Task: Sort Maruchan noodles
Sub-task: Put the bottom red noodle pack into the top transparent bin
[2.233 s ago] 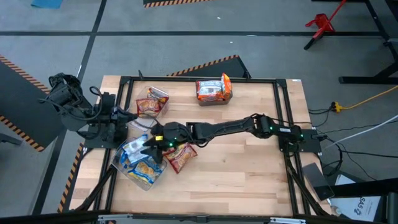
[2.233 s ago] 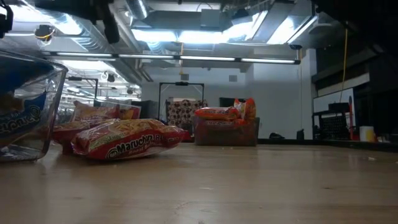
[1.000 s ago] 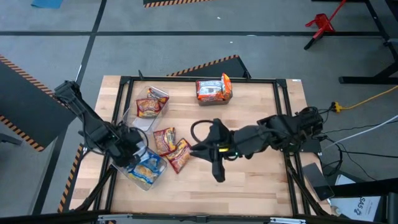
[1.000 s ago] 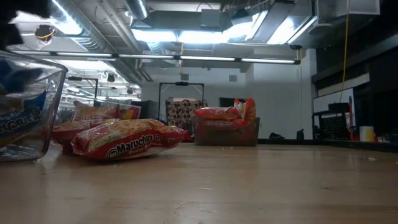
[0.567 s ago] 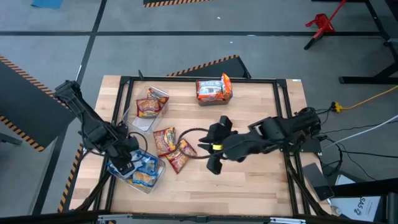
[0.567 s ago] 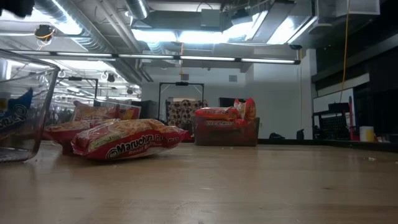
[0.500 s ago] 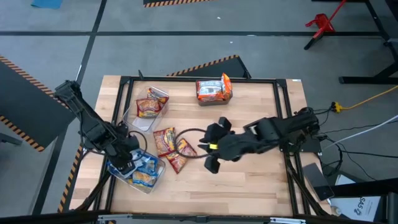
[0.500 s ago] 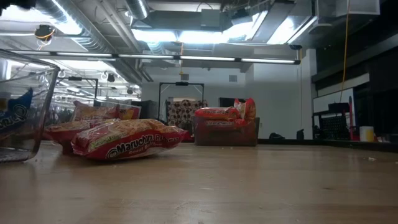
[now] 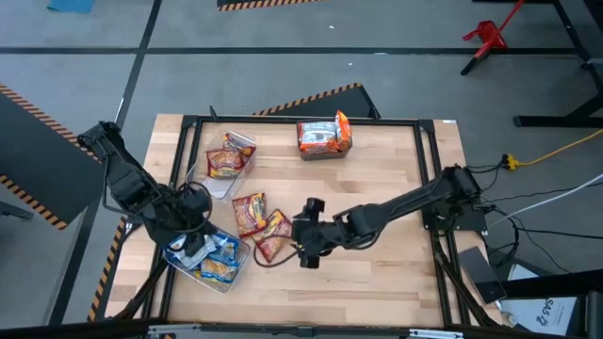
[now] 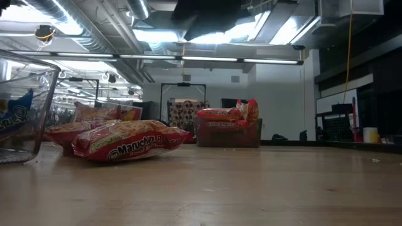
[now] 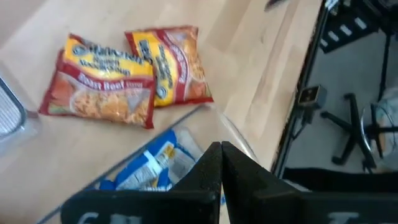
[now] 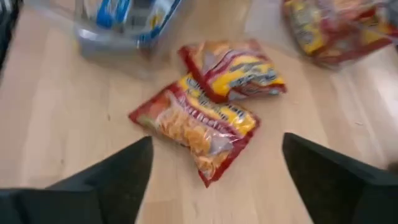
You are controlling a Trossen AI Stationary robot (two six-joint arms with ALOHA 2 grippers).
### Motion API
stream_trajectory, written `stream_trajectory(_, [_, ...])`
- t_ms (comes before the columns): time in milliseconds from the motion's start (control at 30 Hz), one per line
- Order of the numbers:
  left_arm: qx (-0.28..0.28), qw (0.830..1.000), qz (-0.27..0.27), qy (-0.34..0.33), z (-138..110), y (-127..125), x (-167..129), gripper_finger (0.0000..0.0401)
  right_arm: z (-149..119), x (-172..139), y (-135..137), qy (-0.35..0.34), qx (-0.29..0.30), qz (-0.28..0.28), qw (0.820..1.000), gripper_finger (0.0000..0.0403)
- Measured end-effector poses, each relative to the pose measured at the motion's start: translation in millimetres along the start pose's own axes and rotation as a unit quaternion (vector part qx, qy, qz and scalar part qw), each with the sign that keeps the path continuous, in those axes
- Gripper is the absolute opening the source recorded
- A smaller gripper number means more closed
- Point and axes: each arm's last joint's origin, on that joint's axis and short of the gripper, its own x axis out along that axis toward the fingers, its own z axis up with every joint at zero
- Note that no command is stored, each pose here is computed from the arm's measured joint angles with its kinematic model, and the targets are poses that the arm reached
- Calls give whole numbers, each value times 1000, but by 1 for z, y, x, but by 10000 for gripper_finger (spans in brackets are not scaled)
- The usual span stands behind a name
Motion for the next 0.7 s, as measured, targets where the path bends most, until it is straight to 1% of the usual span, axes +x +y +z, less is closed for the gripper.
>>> stream_trajectory(67, [1,1000,5,-12,1,0,0,0,-11,14,-2,-12,-9,4,1000,364])
stream_trajectory(133, [1,1000,8,-19,1,1,0,0,-21,27,-9,-14,-16,1,1000,379])
stream_trajectory(233, [2,1000,13,-26,1,1,0,0,-32,40,-21,-11,-27,-8,1000,387])
stream_trajectory(333, [2,999,16,-35,2,1,0,0,-35,52,-29,-6,-28,5,1000,386])
stream_trajectory(433, [2,999,19,-40,2,2,0,0,-42,68,-26,2,-49,27,998,383])
stream_trajectory(533, [-1,999,20,-41,2,2,0,0,-47,83,-19,10,-84,39,996,382])
stream_trajectory(600, [0,999,20,-41,2,2,0,0,-51,91,-14,18,-101,39,994,382])
stream_trajectory(700, [1,999,23,-44,2,2,0,0,-54,101,-13,20,-115,16,993,381])
